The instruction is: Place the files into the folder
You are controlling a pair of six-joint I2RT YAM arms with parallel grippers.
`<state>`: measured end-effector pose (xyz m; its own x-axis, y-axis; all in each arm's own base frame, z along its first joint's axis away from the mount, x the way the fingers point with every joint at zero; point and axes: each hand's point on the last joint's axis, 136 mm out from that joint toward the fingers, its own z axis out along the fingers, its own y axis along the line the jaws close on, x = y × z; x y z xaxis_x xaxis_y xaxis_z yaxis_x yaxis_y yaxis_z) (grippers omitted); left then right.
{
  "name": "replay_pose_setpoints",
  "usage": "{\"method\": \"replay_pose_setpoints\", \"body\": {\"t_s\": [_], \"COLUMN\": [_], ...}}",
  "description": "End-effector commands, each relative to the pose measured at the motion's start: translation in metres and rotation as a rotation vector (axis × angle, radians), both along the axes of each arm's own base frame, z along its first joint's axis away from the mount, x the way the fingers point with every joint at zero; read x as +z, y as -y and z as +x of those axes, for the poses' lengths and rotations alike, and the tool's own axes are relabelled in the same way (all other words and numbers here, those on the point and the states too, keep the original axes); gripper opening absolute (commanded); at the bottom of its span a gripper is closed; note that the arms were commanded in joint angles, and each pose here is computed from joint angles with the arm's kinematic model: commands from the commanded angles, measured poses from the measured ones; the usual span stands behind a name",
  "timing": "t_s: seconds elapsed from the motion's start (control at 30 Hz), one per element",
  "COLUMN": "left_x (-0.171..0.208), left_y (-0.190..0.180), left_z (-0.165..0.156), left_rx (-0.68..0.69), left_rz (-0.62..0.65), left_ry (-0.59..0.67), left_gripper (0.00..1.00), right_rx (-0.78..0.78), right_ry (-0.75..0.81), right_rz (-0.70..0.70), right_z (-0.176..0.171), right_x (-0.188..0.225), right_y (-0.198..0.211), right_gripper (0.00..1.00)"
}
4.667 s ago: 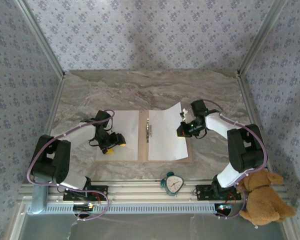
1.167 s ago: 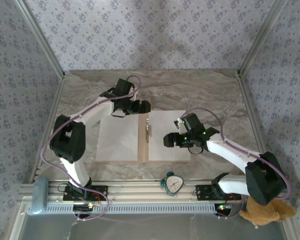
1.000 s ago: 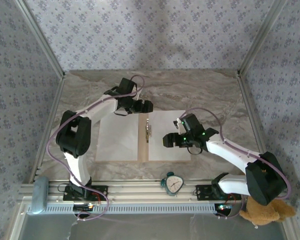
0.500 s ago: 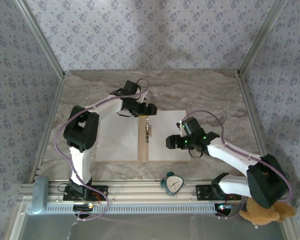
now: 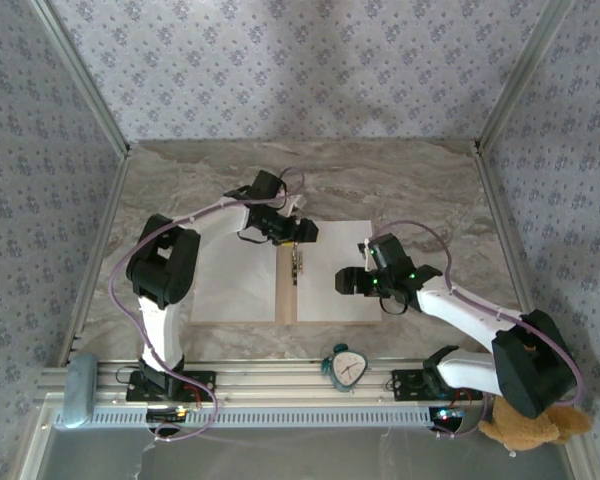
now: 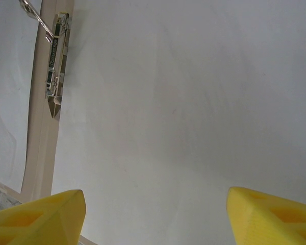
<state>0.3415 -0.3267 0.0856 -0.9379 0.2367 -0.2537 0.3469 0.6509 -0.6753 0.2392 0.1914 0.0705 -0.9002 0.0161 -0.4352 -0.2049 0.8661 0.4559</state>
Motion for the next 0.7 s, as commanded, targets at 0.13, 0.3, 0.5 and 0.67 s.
{"method": "replay_pose_setpoints", "body": {"t_s": [0.13,0.3,0.5,0.67], "left_x": [0.025,0.019,0.029,0.058], "left_y": [0.003,0.004,-0.002,-0.022], "left_z": [-0.018,-0.031,-0.040,-0.031], "left_rx": [-0.018,-0.028,-0.011,0.054], "left_rz": [-0.051,-0.049,-0.026,0.027], "left_ry": [0.040,0.026,0.052,0.123], "left_gripper": [0.75,0.73,0.72,0.74], "right_rx": [-0.009,-0.008,-0.006,-0.009], "right_ry": [-0.018,-0.022,-0.021,-0.025], "right_rz": [0.031,0.034,0.037,0.034], "right_z": [-0.001,0.000,0.000,0.000], "right_x": [-0.003,-0.003,-0.003,-0.004], "right_y": [-0.001,-0.001,-0.002,-0.001], "right_gripper": [0.75,0.74,0.74,0.74]}}
